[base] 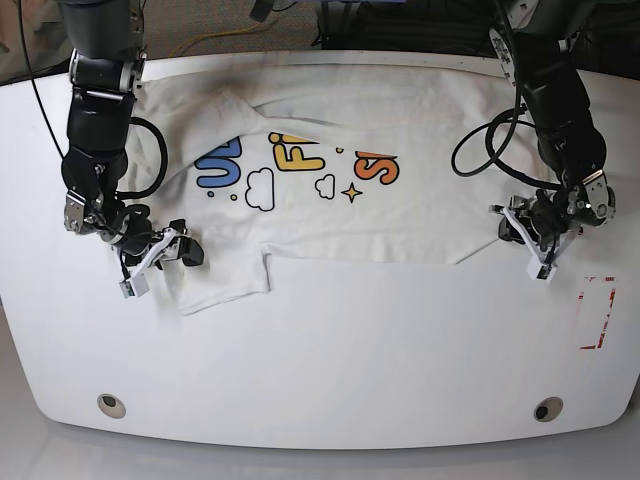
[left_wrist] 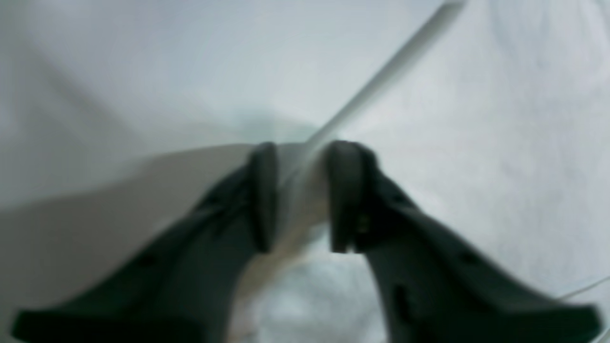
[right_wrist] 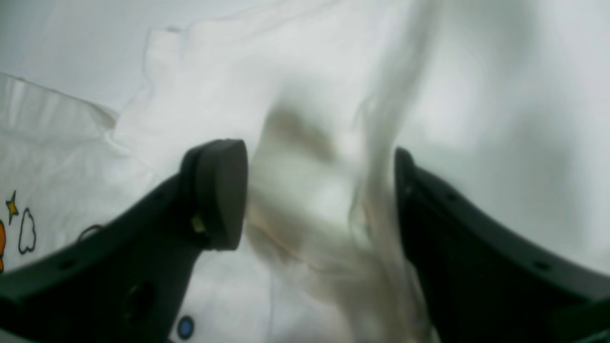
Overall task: Fold the T-shirt properly
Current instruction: 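Lift the pinched edge with both grippers and fold it over the print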
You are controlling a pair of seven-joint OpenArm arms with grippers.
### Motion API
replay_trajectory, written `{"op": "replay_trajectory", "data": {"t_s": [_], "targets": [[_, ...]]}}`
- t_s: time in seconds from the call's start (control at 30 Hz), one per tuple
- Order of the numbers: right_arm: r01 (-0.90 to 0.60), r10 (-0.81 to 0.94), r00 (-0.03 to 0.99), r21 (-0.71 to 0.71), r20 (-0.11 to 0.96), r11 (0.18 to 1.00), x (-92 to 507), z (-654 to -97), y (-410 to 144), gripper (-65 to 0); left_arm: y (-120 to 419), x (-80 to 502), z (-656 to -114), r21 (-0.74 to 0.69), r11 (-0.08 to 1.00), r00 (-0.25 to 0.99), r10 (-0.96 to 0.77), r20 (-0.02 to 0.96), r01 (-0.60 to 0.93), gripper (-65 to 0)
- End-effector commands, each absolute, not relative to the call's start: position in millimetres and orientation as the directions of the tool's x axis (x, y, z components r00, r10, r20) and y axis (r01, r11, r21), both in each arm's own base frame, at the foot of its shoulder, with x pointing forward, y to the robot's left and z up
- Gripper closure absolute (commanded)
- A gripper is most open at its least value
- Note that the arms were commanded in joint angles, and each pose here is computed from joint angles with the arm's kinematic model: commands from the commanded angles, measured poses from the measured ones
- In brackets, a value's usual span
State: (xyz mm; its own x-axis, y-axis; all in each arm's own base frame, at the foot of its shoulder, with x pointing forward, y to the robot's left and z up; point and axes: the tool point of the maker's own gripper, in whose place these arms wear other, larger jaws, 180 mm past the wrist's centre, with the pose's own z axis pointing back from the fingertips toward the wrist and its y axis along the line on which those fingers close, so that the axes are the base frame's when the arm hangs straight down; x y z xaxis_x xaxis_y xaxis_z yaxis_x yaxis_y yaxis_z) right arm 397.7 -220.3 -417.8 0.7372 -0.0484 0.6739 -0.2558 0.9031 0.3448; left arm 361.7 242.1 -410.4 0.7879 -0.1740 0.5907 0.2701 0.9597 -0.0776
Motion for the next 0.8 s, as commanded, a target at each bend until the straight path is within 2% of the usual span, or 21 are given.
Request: {"op": "replay_trajectory", "data": {"t_s": [0.0, 0.07, 0.23, 0.3, 0.47, 0.77], "targets": [[-0.265, -0.023, 0.733, 0.317, 0.679, 0.911, 403, -410, -226, -32.7, 239, 370, -402, -0.057, 0.953, 0.770, -0.204, 0.604, 0.297, -3.6], [-0.265, -0.023, 0.733, 0.317, 0.679, 0.911, 403, -410, -226, -26.6, 236, 370, -402, -0.053, 0.950, 0.769, -0.216, 0.602, 0.308, -0.1], [-0.280, -0.012, 0.716, 0.304, 0.698, 0.911, 408, -403, -225, -5.1, 237, 371, -400, -0.052, 0.950, 0.767, -0.214, 0.605, 0.307, 0.0], [-0.298, 0.005, 0.699, 0.286, 0.715, 0.911, 412, -394, -223, 0.0, 237, 373, -397, -0.045, 0.950, 0.761, -0.217, 0.612, 0.308, 0.0], [-0.341, 0.067, 0.676, 0.232, 0.734, 0.911, 416, -376, -222, 0.0, 239, 383, -365, 0.033, 0.947, 0.693, -0.258, 0.673, 0.320, 0.0], [-0.420, 0.224, 0.634, 0.087, 0.740, 0.903, 412, -340, -223, 0.0, 237, 371, -335, 0.141, 0.931, 0.617, -0.332, 0.713, 0.337, 0.0]]}}
